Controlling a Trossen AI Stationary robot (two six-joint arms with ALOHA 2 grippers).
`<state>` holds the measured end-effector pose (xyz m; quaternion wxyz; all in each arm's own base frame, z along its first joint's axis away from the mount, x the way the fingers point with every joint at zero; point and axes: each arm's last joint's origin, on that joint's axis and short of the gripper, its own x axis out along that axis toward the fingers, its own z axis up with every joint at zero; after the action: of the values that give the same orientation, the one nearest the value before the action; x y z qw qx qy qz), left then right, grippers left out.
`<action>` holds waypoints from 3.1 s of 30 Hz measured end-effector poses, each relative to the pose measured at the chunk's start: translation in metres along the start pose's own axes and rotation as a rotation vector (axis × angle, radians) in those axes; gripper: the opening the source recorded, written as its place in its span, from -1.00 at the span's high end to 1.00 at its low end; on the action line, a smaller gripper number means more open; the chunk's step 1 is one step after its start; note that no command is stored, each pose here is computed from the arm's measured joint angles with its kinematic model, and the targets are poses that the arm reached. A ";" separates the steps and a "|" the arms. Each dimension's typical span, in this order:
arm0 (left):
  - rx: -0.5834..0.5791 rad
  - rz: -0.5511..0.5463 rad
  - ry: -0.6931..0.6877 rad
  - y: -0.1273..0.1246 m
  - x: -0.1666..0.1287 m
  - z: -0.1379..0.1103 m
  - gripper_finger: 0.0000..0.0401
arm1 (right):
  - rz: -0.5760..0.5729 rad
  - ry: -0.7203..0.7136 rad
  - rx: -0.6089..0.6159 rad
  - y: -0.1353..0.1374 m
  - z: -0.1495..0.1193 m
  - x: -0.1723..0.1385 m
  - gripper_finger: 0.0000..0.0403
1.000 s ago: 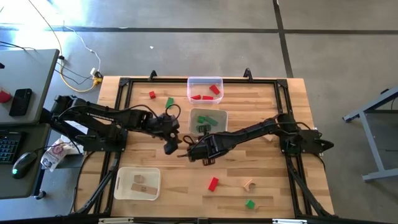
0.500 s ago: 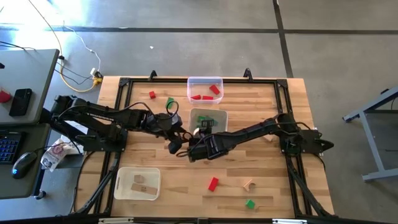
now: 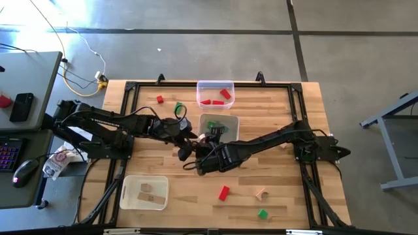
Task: Sort & place blocks by color
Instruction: Put the brown half circle block into the bottom white bin
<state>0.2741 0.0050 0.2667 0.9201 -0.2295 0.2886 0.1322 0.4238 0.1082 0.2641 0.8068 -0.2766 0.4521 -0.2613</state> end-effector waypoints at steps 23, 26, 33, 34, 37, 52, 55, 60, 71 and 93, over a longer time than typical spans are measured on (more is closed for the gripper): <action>0.037 0.102 -0.089 0.002 0.000 0.004 -0.16 | -0.102 -0.057 0.071 0.000 0.006 -0.003 0.85; 0.047 0.100 -0.096 0.002 0.000 0.005 -0.12 | -0.104 -0.061 0.069 0.000 0.006 -0.003 0.85; 0.084 0.103 -0.091 0.002 0.000 0.005 0.14 | -0.116 -0.062 0.064 -0.001 0.007 -0.003 0.85; 0.096 0.105 -0.090 0.002 0.000 0.005 0.20 | -0.115 -0.061 0.055 0.000 0.006 -0.003 0.85; 0.111 0.105 -0.089 0.002 0.000 0.005 0.36 | -0.119 -0.060 0.046 0.000 0.006 -0.003 0.80; 0.190 0.119 -0.041 0.000 -0.001 -0.001 0.43 | 0.006 -0.050 0.021 0.004 0.005 -0.005 0.43; 0.201 0.120 -0.033 -0.002 -0.001 -0.004 0.45 | 0.003 -0.049 0.014 0.006 0.005 -0.006 0.31; 0.203 0.148 0.036 -0.002 -0.002 -0.012 0.45 | 0.010 -0.055 -0.020 0.011 0.003 -0.013 0.17; 0.238 0.106 0.178 -0.024 -0.010 -0.042 0.45 | 0.023 -0.011 -0.062 0.018 -0.006 -0.023 0.16; 0.144 0.035 0.508 -0.068 -0.077 -0.118 0.45 | 0.354 0.154 -0.126 0.013 -0.017 -0.007 0.16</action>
<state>0.1828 -0.1208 0.2503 0.8296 -0.1844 0.5229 0.0655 0.4074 0.1191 0.2517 0.7842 -0.2217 0.5695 -0.1071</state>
